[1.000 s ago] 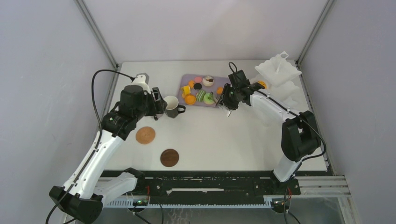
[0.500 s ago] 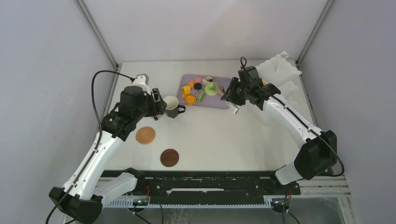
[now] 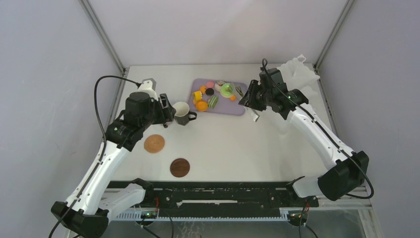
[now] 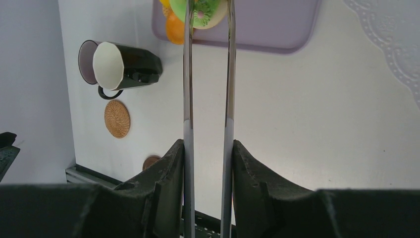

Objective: Serve the afternoon tea

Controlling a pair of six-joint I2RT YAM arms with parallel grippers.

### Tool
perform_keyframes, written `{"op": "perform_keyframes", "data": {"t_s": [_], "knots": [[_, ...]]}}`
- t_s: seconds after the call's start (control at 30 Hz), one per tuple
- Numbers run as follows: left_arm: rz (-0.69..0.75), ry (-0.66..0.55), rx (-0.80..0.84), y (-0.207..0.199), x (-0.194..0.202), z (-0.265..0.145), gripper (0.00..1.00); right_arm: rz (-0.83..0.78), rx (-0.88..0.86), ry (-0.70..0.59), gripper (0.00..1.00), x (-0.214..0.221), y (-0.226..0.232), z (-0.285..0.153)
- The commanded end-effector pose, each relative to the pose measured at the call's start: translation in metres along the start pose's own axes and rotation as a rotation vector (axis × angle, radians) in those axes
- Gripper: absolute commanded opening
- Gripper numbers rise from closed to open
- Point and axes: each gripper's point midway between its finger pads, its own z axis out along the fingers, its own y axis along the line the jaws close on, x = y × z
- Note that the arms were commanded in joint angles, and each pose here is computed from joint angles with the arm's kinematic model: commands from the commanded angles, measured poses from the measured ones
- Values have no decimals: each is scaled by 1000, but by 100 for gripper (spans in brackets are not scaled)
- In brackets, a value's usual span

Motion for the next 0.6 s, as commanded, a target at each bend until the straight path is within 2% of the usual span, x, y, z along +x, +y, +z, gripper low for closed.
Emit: {"op": "perform_keyframes", "data": {"t_s": [0.0, 0.17, 0.4, 0.57], "knots": [[4, -40, -7, 3, -7, -3, 67, -39, -55, -85, 0, -24, 18, -17], [7, -50, -14, 5, -10, -6, 67, -57, -80, -131, 0, -39, 28, -38], [10, -55, -12, 5, -12, -7, 67, -108, -121, -262, 0, -76, 50, -99], [9, -47, -11, 5, -10, -6, 67, -100, -118, -359, 0, -98, 46, -136]]}}
